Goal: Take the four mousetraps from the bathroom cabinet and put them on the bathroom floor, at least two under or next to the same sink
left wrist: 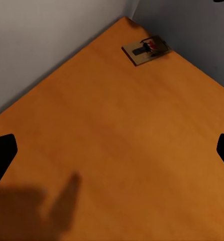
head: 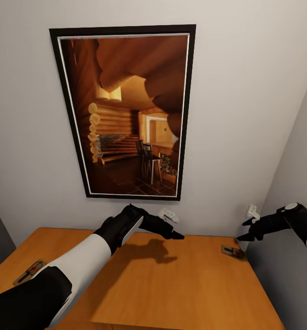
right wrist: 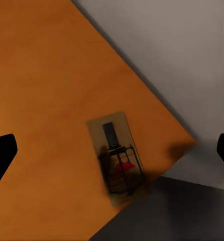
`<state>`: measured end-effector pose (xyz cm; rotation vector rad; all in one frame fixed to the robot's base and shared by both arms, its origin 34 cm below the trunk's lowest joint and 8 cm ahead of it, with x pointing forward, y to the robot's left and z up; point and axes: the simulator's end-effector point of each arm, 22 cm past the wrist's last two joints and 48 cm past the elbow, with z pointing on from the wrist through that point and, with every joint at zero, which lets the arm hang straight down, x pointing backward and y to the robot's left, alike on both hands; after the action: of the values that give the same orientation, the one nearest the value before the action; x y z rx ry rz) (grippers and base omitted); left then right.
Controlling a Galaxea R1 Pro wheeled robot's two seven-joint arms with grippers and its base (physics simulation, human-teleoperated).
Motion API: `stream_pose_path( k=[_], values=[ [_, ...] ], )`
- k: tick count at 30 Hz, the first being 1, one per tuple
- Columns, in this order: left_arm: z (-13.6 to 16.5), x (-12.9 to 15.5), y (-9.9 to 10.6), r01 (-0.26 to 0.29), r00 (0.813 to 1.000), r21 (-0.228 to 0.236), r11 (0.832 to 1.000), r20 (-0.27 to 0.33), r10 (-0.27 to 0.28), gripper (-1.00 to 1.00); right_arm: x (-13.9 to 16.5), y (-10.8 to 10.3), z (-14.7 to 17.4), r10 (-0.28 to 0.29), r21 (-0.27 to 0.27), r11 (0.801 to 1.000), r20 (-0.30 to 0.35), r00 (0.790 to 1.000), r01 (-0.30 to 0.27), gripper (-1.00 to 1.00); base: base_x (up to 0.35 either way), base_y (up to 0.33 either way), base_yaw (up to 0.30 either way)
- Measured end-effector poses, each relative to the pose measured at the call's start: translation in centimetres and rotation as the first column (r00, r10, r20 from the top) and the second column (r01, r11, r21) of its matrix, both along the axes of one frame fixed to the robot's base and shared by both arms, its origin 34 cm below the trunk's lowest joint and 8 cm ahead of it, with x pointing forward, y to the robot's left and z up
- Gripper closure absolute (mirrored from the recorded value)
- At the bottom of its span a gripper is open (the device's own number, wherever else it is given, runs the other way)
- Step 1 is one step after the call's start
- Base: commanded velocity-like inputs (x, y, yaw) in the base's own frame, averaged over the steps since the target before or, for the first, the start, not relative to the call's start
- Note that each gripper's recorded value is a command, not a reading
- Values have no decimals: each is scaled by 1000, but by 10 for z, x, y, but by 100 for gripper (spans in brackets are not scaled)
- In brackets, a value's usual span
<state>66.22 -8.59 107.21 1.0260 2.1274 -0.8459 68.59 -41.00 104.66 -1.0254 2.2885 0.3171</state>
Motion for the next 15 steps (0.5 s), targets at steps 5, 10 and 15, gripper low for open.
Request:
stream_pose_path(
  k=[5, 10, 15],
  values=[
    [0, 0, 0, 0, 1000, 0, 1000, 1, 0, -100, 2, -3, -1, -15, -10, 1000, 1, 1000, 15, -100, 0, 0, 0],
    [0, 0, 0, 0, 1000, 0, 1000, 1, 0, -100, 1, -12, -6, -28, -52, 998, -8, 1000, 28, -100, 0, 0, 0],
    [0, 0, 0, -1, 1000, 1, 1000, 2, 1, -100, -2, -21, -11, -30, -101, 994, -22, 999, 28, -100, 0, 0, 0]
  ],
)
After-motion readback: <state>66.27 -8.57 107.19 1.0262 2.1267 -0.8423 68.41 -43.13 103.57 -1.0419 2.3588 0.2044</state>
